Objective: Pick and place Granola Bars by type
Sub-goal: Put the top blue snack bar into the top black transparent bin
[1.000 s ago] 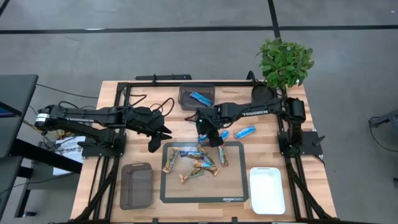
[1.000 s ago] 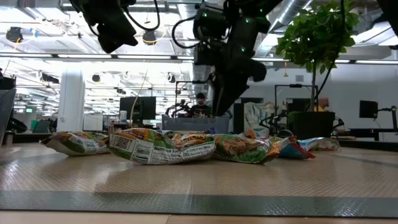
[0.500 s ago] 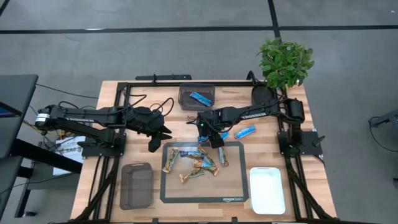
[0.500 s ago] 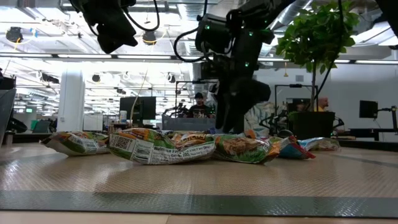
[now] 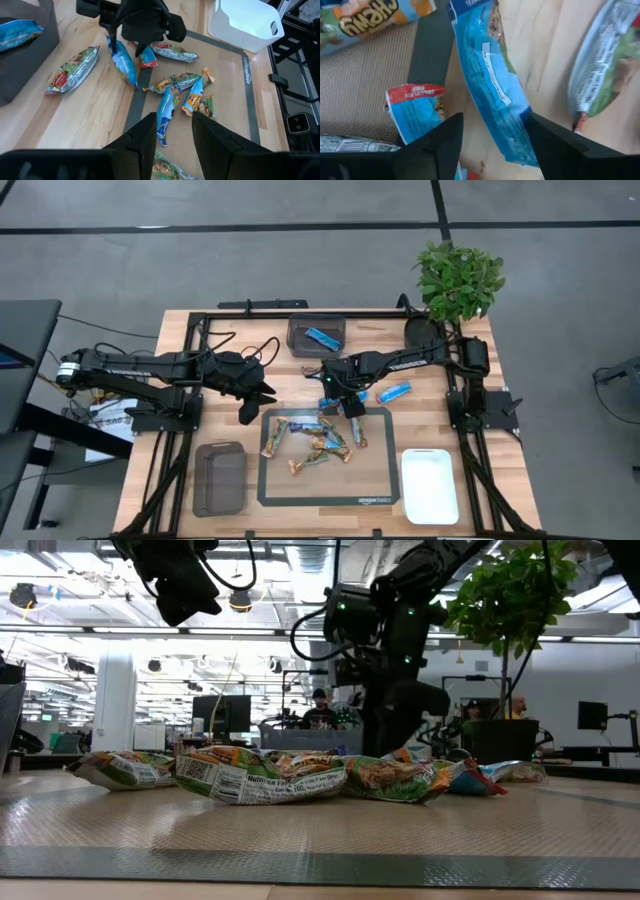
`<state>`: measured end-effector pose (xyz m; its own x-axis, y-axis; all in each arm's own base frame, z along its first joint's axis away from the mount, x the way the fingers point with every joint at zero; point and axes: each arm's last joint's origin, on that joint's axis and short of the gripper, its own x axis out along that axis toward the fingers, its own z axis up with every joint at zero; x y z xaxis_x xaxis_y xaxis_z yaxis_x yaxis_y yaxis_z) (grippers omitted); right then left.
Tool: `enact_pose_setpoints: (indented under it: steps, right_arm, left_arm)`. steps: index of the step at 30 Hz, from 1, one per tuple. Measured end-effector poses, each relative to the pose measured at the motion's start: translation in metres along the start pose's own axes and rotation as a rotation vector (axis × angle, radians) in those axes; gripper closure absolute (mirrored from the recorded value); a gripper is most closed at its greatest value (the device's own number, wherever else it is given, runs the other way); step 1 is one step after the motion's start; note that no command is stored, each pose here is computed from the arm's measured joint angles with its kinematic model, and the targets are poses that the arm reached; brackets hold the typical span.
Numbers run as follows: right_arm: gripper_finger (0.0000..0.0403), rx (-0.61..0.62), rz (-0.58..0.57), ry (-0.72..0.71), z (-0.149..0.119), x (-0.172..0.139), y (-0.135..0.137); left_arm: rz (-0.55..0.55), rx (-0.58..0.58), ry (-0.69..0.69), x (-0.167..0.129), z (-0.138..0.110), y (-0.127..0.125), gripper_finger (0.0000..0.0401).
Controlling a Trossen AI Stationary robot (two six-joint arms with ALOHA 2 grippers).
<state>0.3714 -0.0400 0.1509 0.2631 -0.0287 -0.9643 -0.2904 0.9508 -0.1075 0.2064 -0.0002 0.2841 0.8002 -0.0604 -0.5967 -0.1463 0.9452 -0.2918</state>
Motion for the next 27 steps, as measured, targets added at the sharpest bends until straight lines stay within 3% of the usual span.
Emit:
enact_pose_setpoints:
  steps: [9, 20, 27]
  right_arm:
    - [0.0222, 0.024, -0.055, -0.022, -0.003, 0.003, -0.01]
    - [0.0389, 0.072, -0.058, -0.021, -0.005, 0.003, -0.015]
    - [0.0368, 0.179, -0.039, -0.088, 0.01, -0.01, -0.019]
  left_arm:
    - [0.0, 0.0, 0.0, 0.0, 0.0, 0.0, 0.0285]
    - [0.0, -0.022, 0.0, 0.0, 0.0, 0.0, 0.0285]
    - [0.039, -0.073, -0.048, 0.0, 0.003, 0.0, 0.0285]
